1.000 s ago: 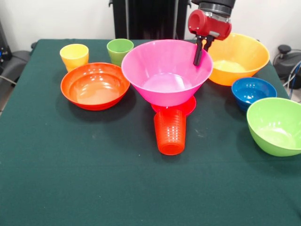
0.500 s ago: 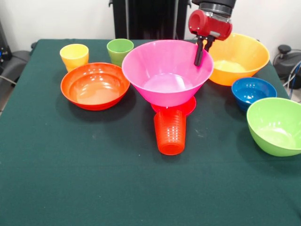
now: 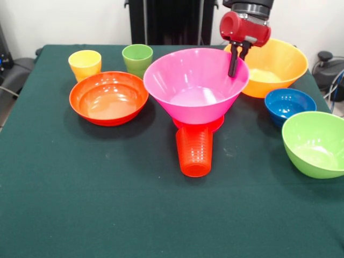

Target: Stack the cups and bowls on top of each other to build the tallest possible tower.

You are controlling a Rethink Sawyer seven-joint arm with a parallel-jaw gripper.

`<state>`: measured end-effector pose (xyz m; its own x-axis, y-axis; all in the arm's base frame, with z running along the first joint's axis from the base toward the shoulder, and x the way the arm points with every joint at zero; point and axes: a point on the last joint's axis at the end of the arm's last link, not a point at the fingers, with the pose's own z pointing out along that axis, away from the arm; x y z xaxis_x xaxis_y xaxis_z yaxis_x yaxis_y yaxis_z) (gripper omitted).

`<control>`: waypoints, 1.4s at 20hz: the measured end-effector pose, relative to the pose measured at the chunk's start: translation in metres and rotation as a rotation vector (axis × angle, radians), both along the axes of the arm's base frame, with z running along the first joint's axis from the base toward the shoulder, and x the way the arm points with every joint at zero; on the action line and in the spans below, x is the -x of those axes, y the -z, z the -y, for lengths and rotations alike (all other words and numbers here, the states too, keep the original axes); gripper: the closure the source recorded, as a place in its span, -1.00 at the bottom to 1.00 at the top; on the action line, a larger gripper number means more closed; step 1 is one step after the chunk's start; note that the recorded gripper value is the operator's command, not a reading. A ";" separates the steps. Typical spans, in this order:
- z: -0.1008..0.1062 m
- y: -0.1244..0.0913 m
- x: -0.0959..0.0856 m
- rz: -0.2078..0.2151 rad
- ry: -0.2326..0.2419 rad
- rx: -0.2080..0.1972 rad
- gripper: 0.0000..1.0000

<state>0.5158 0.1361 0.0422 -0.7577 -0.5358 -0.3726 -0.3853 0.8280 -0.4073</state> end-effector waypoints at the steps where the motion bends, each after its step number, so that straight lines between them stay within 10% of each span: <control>1: -0.001 0.000 0.000 0.003 -0.001 -0.002 1.00; 22: 0.009 0.004 -0.001 -0.021 0.033 -0.003 1.00; 23: 0.009 0.004 -0.001 -0.021 0.033 -0.003 -1.00; 28: 0.008 0.004 -0.001 -0.021 0.032 -0.003 -1.00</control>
<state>0.5169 0.1278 0.0383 -0.7823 -0.5096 -0.3581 -0.3667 0.8416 -0.3965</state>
